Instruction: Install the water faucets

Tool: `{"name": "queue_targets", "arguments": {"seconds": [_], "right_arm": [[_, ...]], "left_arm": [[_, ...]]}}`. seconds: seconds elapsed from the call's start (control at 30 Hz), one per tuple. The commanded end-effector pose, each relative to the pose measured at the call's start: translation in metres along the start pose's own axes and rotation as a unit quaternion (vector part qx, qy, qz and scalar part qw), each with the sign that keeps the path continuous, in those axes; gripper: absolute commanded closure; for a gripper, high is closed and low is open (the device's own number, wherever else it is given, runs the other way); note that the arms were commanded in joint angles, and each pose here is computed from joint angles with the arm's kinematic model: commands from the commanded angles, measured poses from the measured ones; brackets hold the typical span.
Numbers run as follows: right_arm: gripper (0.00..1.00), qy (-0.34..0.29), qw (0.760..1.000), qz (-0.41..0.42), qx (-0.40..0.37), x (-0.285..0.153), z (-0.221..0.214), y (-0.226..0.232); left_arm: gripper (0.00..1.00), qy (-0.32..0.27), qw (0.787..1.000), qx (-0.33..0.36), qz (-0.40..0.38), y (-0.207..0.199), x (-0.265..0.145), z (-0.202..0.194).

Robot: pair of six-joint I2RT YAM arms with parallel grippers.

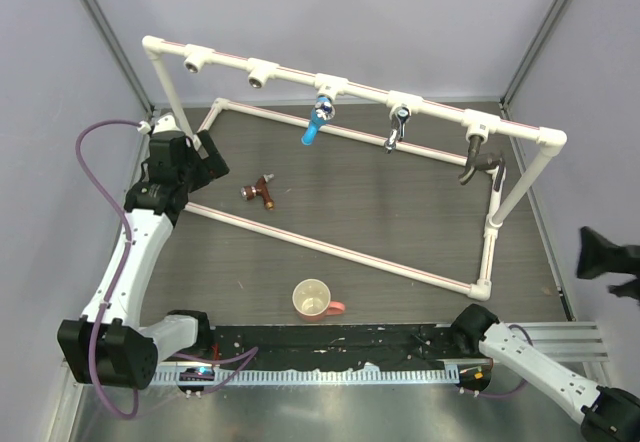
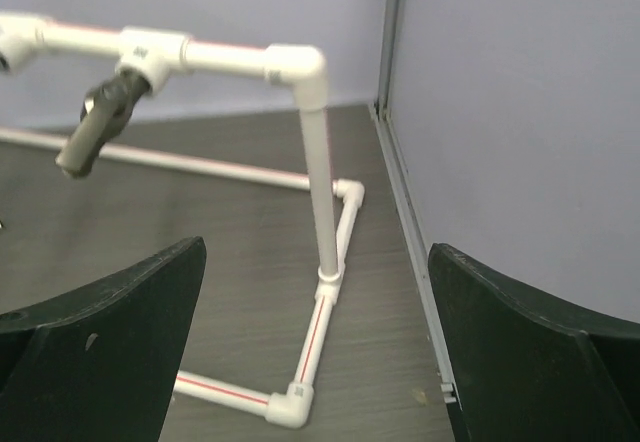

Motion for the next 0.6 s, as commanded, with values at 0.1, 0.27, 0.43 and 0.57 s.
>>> {"name": "queue_targets", "arguments": {"seconds": [0.1, 0.27, 0.43, 0.57], "right_arm": [[0.00, 0.093, 0.994, 0.017, -0.046, 0.055, -0.056, 0.062], [0.00, 0.123, 0.990, 0.003, -0.062, 0.089, -0.086, 0.094], [0.00, 0.105, 0.992, -0.024, -0.062, 0.115, -0.091, 0.116], [0.00, 0.097, 0.992, -0.051, -0.065, 0.130, -0.096, 0.127]], "left_arm": [[0.00, -0.031, 0.999, -0.004, -0.014, -0.001, -0.008, 0.010], [0.00, -0.038, 0.999, -0.006, -0.022, -0.002, -0.013, 0.012], [0.00, -0.047, 0.999, -0.006, -0.020, -0.001, -0.018, 0.015], [0.00, -0.048, 0.998, -0.011, -0.025, 0.000, -0.019, 0.016]]}}
Point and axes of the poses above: each gripper's point midway between its finger pads, its own x axis out along the fingers, its own y axis along the line the jaws close on, z = x × y, the point moved 7 cm from there along -x, back along the fingers, and after that the axes turned 12 degrees about x, right-handed, at the moved point
